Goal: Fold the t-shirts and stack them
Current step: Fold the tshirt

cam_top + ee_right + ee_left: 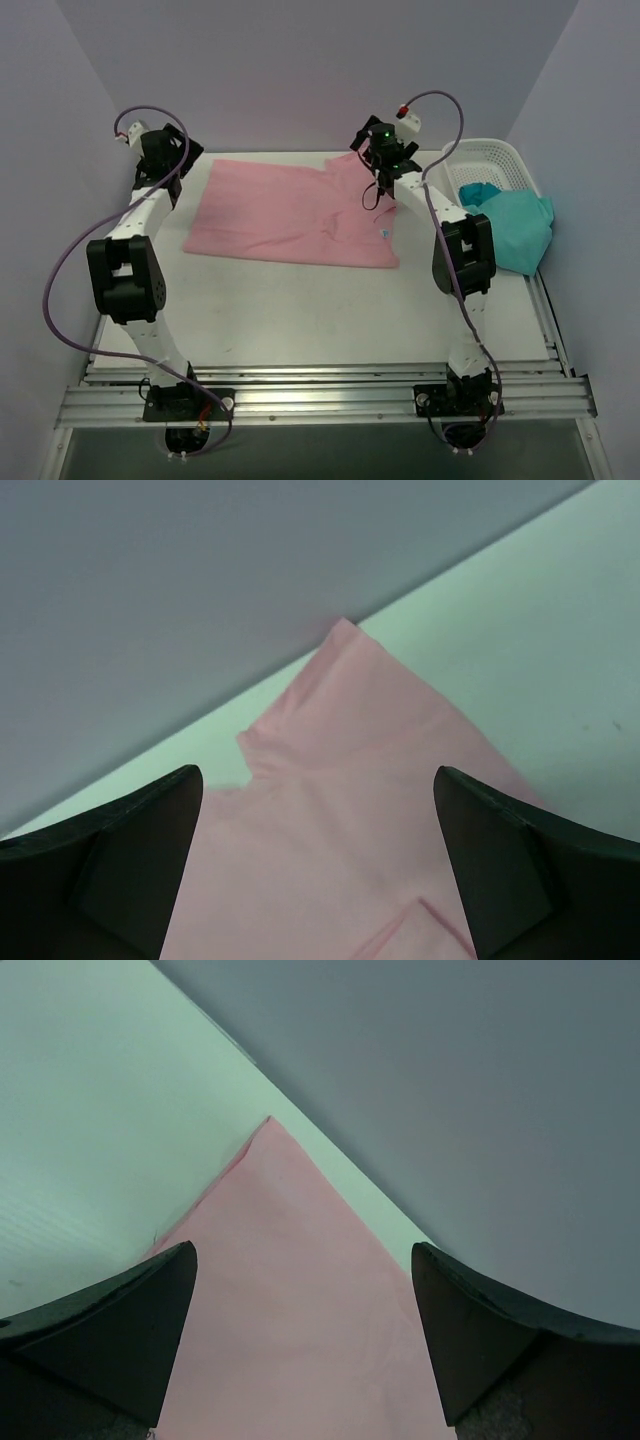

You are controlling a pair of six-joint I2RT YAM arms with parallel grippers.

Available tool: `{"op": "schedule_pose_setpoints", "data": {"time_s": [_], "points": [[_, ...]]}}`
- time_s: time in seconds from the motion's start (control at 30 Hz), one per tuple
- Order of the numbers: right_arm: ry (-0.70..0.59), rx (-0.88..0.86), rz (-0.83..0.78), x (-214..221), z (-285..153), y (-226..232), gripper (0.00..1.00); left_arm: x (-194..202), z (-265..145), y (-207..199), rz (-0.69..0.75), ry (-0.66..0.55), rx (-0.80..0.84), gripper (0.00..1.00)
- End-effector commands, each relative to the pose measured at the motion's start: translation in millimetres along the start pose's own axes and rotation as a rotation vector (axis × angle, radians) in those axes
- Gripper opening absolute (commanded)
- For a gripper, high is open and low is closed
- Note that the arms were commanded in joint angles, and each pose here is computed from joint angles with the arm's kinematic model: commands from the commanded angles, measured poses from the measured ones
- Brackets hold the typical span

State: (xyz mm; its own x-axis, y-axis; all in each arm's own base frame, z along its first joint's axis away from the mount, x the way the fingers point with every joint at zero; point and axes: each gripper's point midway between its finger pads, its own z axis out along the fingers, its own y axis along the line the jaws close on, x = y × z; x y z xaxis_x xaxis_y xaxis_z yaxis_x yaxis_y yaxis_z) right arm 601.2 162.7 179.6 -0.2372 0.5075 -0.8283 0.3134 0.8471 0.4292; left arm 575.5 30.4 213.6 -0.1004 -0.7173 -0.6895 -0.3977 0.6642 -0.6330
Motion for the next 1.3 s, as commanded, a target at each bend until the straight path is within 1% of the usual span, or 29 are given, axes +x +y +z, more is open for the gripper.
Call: {"op": "schedule_pose_setpoints", "data": {"time_s": [0.0, 0.03, 0.07, 0.1, 0.13, 0.17, 0.2, 0.27, 0.3, 0.33, 0.37, 0.4, 0.43, 0.47, 0.53, 0.6, 0.63, 0.83, 0.87, 0.9, 0.97, 1.07, 1.1, 1.17, 1.23, 1.27], "points": [[-0.007, -0.125, 0.0, -29, 18, 20, 0.95, -8, 20, -29, 0.021, 0.014, 0.112, 0.97], [0.001, -0.117, -0.024, -20, 28, 18, 0.95, 4, 34, -20, 0.019, 0.046, 0.096, 0.97], [-0.017, -0.131, -0.03, -30, 31, 24, 0.96, 3, 41, -16, 0.011, 0.052, 0.099, 0.97], [-0.012, -0.129, -0.054, -27, 37, 21, 0.96, 13, 52, -11, 0.003, 0.083, 0.103, 0.96], [0.014, -0.111, -0.067, -16, 44, 14, 0.96, 15, 57, -4, -0.02, 0.098, 0.09, 0.96], [0.022, -0.106, -0.065, -15, 46, 11, 0.96, 21, 60, -1, -0.03, 0.122, 0.093, 0.95], [0.047, -0.101, -0.068, -4, 47, 6, 0.96, 27, 62, 3, -0.037, 0.14, 0.093, 0.94], [0.039, -0.125, -0.055, -1, 42, 8, 0.95, 35, 62, 4, -0.033, 0.142, 0.108, 0.93], [0.075, -0.112, -0.066, 20, 41, -5, 0.94, 37, 61, 5, -0.029, 0.141, 0.109, 0.94], [0.067, -0.144, -0.047, 20, 38, 1, 0.91, 43, 62, 10, -0.028, 0.147, 0.1, 0.93], [0.082, -0.152, -0.044, 28, 37, 0, 0.85, 45, 62, 11, -0.031, 0.153, 0.099, 0.93], [0.11, -0.153, -0.044, 41, 38, -6, 0.75, 51, 64, 14, -0.033, 0.167, 0.097, 0.93], [0.136, -0.181, -0.037, 52, 38, -3, 0.46, 55, 65, 14, -0.038, 0.178, 0.103, 0.92], [0.154, -0.187, -0.029, 59, 39, -4, 0.37, 60, 66, 15, -0.038, 0.19, 0.103, 0.92], [0.188, -0.175, -0.034, 77, 44, -8, 0.25, 69, 68, 16, -0.034, 0.203, 0.105, 0.91], [0.212, -0.173, -0.036, 89, 48, -12, 0.22, 79, 70, 14, -0.029, 0.222, 0.115, 0.91], [0.225, -0.164, -0.041, 96, 51, -15, 0.17, 82, 72, 14, -0.027, 0.224, 0.121, 0.91], [0.255, -0.142, -0.049, 115, 60, -27, 0.06, 116, 85, 13, -0.009, 0.303, 0.122, 0.89], [0.26, -0.138, -0.05, 117, 61, -29, 0.05, 119, 86, 14, -0.007, 0.311, 0.112, 0.86], [0.263, -0.136, -0.051, 119, 61, -31, 0.04, 127, 88, 19, -0.001, 0.325, 0.092, 0.85], [0.271, -0.128, -0.054, 124, 63, -35, 0.01, 139, 86, 31, 0.025, 0.334, 0.002, 0.82], [0.283, -0.113, -0.056, 130, 62, -43, 0.0, 141, 85, 51, 0.041, 0.323, -0.088, 0.69], [0.296, -0.098, -0.058, 136, 61, -51, 0.0, 157, 78, 38, 0.058, 0.345, -0.076, 0.62], [0.295, -0.087, -0.051, 136, 58, -57, 0.0, 164, 73, 49, 0.065, 0.354, -0.118, 0.53], [0.303, -0.063, -0.054, 141, 52, -70, 0.0, 165, 65, 49, 0.059, 0.353, -0.124, 0.47], [0.306, -0.054, -0.051, 143, 49, -75, 0.0, 173, 59, 61, 0.065, 0.364, -0.156, 0.46]]}}
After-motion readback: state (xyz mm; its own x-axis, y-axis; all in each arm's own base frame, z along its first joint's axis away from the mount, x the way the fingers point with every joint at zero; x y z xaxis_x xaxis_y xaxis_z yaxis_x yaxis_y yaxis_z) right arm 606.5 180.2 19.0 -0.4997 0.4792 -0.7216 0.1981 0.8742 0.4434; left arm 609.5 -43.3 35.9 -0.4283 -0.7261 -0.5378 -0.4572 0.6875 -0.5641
